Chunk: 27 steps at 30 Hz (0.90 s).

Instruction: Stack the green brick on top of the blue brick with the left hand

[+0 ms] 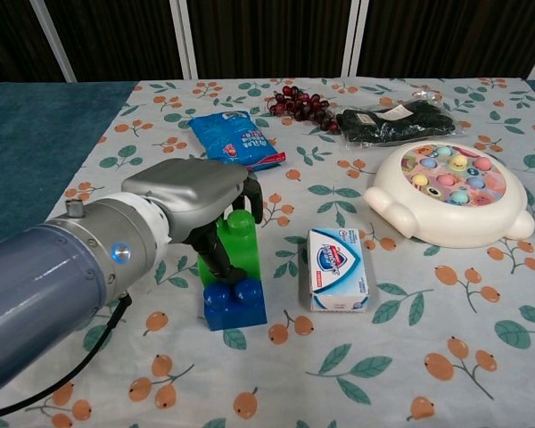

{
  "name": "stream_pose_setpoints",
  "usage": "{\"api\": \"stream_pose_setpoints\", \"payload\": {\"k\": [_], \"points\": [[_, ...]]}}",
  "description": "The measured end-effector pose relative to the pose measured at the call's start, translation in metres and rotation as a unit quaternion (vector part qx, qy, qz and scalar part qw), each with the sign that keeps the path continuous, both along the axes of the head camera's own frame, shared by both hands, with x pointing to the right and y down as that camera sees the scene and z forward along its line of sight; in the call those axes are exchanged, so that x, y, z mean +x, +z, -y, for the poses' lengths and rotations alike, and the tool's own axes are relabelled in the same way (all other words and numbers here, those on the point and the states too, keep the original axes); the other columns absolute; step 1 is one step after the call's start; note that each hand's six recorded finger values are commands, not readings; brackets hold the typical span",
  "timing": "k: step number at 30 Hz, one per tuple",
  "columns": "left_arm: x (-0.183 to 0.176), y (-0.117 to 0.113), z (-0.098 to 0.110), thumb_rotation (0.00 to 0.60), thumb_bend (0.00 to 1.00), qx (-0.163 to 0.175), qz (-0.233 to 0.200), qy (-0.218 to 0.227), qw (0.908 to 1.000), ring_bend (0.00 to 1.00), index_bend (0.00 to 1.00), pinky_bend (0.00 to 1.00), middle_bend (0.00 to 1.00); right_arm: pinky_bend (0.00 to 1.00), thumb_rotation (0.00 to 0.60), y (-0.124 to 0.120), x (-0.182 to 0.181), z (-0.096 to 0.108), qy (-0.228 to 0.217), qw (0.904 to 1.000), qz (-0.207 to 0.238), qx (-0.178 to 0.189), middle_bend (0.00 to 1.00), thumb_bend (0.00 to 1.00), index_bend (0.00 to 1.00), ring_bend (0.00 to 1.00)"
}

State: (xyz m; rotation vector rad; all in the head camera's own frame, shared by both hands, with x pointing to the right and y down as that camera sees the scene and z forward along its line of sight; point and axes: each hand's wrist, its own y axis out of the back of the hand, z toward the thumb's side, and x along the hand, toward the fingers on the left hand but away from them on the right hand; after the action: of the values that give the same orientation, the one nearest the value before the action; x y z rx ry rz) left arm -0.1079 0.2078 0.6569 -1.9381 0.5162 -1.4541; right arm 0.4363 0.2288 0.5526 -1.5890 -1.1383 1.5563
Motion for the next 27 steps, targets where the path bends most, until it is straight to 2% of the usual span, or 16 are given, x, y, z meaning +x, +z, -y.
{"api": "stream_pose_setpoints", "payload": {"k": [7,11,18,27], "points": [[0.0,-0.009,0.006,0.6,0.29,0.008,-0.006,0.008,0.9999,0.05,0.12,0.19,0.09,0.19,0.6,0.0,0.0,0.0,-0.001,1.0,-0.001,0.0,0.0,0.1,0.0,0.0],[-0.002,-0.014,0.008,0.6,0.26,0.007,-0.009,0.01,0.9999,0.01,0.08,0.13,0.06,0.19,0.6,0.0,0.0,0.0,-0.002,1.0,-0.001,0.0,0.0,0.1,0.0,0.0],[-0.008,-0.029,0.011,0.6,0.24,0.009,-0.022,0.017,0.9996,0.0,0.07,0.09,0.05,0.19,0.6,0.0,0.0,0.0,-0.003,1.0,-0.003,0.0,0.0,0.1,0.0,0.0],[-0.04,-0.06,0.024,0.6,0.13,0.055,-0.039,0.023,0.9975,0.0,0.05,0.06,0.01,0.19,0.6,0.001,-0.001,-0.001,-0.005,1.0,-0.006,-0.001,0.0,0.1,0.0,0.0]]}}
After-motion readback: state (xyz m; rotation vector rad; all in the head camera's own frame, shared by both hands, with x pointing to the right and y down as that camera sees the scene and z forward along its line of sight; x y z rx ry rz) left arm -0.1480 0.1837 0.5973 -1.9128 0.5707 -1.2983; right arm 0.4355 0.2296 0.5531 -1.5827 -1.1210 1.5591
